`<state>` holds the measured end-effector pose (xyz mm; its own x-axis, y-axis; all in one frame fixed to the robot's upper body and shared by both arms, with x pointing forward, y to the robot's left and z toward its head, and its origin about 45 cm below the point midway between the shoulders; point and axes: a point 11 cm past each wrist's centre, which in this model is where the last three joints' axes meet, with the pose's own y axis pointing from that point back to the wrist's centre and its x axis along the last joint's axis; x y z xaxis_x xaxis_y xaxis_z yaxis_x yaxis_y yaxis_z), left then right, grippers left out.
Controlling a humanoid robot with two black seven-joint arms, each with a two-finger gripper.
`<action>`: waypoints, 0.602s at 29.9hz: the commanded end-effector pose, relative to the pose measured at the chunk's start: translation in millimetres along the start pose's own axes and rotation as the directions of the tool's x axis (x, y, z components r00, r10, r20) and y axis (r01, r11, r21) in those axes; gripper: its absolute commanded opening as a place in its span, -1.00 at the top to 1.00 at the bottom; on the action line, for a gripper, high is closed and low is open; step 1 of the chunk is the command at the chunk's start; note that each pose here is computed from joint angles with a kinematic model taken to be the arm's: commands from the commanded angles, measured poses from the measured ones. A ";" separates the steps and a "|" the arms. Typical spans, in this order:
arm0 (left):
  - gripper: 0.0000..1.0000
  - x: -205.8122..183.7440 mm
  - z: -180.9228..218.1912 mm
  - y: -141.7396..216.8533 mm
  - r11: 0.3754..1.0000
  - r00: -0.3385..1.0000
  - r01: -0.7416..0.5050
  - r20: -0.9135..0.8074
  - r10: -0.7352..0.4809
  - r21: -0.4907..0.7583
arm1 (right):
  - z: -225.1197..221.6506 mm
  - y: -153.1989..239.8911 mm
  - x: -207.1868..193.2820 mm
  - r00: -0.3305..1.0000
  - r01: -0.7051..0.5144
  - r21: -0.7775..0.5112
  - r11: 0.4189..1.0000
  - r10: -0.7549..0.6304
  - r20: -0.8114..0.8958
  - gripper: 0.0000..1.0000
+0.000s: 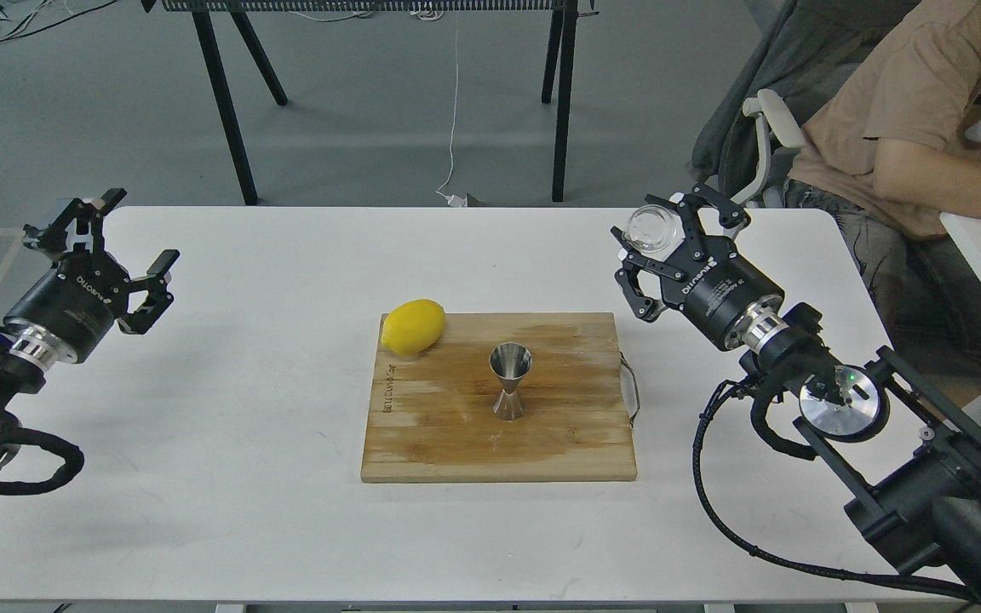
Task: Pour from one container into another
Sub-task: 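Lift the glass with the right gripper and move it above the jigger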
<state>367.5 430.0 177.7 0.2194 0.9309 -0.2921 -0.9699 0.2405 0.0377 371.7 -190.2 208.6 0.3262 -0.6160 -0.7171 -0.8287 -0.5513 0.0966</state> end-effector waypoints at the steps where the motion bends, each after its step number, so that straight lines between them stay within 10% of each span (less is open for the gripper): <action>1: -0.88 -0.2 -0.7 0.2 1.000 1.000 0.001 0.001 -0.001 0.002 | 12.0 -7.7 -10.7 0.996 0.030 -0.057 0.998 -0.035 -0.079 0.20; 18: -0.88 -4.2 -6.5 -2.8 1.000 1.000 0.005 -0.011 -0.005 0.005 | 57.9 -24.3 -40.9 0.874 0.084 -0.279 0.957 -0.206 -0.441 0.21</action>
<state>367.7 424.0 173.2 0.2252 0.9265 -0.3013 -0.9678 0.2486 0.0410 354.5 -126.7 197.3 0.6160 -0.6811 -0.3959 -0.6634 -0.7195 0.2056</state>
